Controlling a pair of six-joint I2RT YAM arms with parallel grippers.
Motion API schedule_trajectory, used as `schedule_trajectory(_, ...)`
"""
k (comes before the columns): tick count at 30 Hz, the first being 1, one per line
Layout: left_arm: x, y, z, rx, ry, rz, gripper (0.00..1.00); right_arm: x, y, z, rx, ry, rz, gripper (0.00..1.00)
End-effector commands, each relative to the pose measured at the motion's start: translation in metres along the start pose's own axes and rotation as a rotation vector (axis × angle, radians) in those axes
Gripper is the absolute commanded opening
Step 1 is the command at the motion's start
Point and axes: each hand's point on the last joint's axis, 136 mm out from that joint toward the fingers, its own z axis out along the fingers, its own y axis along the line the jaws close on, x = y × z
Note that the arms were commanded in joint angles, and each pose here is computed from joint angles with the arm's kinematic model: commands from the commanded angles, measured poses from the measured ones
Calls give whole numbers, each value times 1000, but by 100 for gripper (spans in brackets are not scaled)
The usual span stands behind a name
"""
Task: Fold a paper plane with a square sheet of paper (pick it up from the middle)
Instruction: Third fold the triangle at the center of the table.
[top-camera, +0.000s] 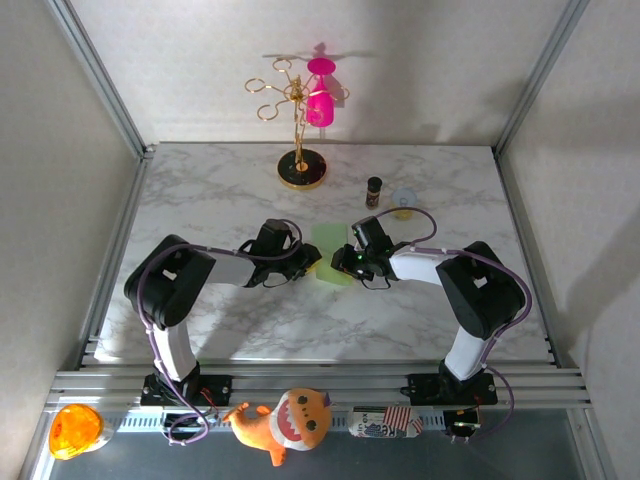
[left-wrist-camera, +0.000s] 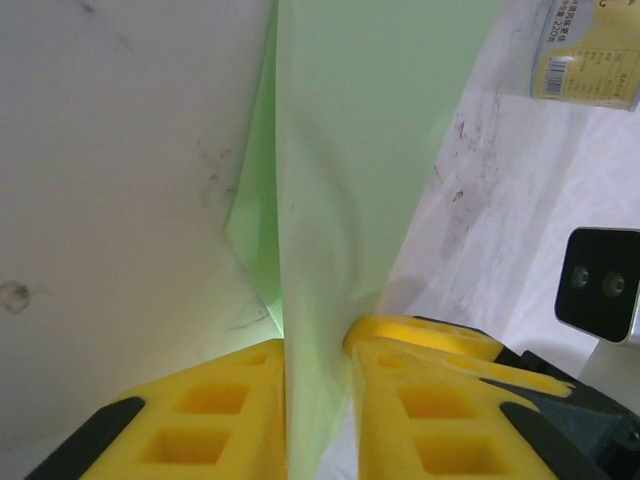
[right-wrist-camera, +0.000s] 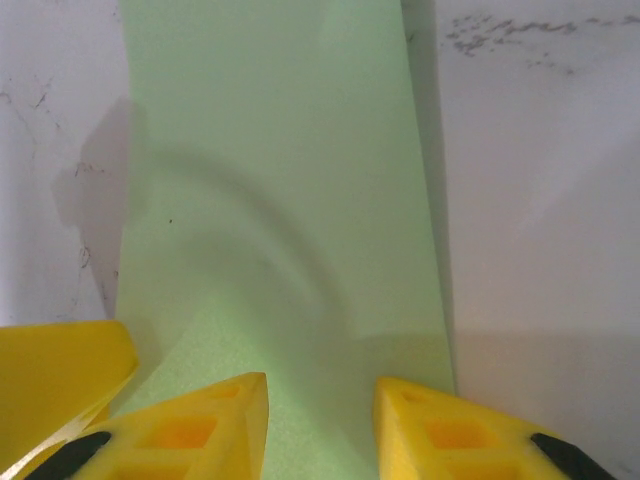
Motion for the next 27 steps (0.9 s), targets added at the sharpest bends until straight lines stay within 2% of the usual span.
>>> schedule_trajectory(1,-7,-4,3,16,2,-3,19,10,-15,3,33,31,-14,35)
schedule_trajectory(7,-8,-1,4,12,2,-28,4,-9,7,-20,-42,-84,-115,46)
schedule_trajectory(12,-8,-6,0,33,-6,-38,1,-15,29,-46,-129,-216,-290,62)
schedule_trajectory(17,-9,-11,-3,43,-10,-42,0,-19,35,-62,-76,-323,-530,75)
schedule_trajectory(21,-8,-12,-5,43,-10,-43,0,-8,50,-69,-61,-417,-783,76)
schedule_trajectory(24,-8,-12,-5,41,-10,-42,0,2,62,-80,-77,-533,-976,78)
schedule_trajectory(27,-7,-11,-5,38,-7,-43,0,14,64,-79,-79,-561,-1101,80)
